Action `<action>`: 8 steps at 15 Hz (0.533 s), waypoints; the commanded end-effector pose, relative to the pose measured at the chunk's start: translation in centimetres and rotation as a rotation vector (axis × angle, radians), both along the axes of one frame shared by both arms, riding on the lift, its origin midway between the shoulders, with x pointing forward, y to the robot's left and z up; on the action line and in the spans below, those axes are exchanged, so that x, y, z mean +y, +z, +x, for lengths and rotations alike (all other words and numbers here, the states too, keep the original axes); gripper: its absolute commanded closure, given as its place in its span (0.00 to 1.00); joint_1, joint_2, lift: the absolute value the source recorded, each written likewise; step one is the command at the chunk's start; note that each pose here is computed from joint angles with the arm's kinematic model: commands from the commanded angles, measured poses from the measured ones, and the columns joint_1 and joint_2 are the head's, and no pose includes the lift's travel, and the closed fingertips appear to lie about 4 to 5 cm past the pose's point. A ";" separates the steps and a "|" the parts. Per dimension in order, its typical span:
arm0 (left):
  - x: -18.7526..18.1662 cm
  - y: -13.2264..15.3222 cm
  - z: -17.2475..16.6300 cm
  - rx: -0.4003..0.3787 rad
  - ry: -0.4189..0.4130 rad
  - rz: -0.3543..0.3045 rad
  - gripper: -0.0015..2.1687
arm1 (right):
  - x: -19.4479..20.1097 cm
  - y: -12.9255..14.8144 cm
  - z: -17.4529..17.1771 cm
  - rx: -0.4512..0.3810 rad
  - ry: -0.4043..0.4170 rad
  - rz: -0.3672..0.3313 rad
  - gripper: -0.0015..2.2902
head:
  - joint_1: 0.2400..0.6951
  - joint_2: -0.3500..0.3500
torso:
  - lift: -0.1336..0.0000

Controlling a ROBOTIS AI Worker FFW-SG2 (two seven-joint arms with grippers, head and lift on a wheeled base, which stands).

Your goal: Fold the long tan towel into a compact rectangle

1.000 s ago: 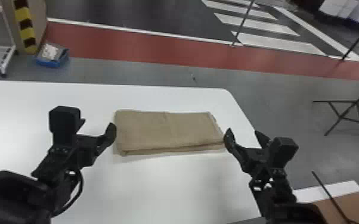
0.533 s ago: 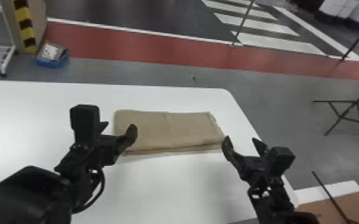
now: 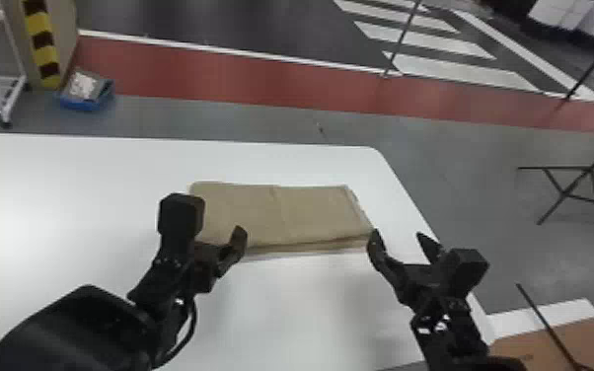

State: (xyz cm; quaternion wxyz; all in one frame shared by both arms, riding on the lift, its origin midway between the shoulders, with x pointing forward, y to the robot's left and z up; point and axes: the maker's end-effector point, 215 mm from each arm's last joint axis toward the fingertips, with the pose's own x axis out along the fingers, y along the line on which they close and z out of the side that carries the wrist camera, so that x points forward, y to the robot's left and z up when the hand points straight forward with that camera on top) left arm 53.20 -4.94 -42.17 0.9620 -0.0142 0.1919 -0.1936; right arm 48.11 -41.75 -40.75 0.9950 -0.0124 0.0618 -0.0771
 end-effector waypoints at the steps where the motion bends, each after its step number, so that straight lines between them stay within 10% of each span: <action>1: 0.6 -1.1 -0.3 0.013 -0.002 0.044 0.16 | 0.1 0.1 -0.3 0.000 0.004 -0.002 0.05 | 1.00 0.00 | 0.08; 8: 1.4 -2.9 -0.8 0.049 -0.002 0.125 0.27 | 0.5 0.2 -0.3 -0.001 0.013 -0.005 0.05 | 1.00 0.00 | 0.08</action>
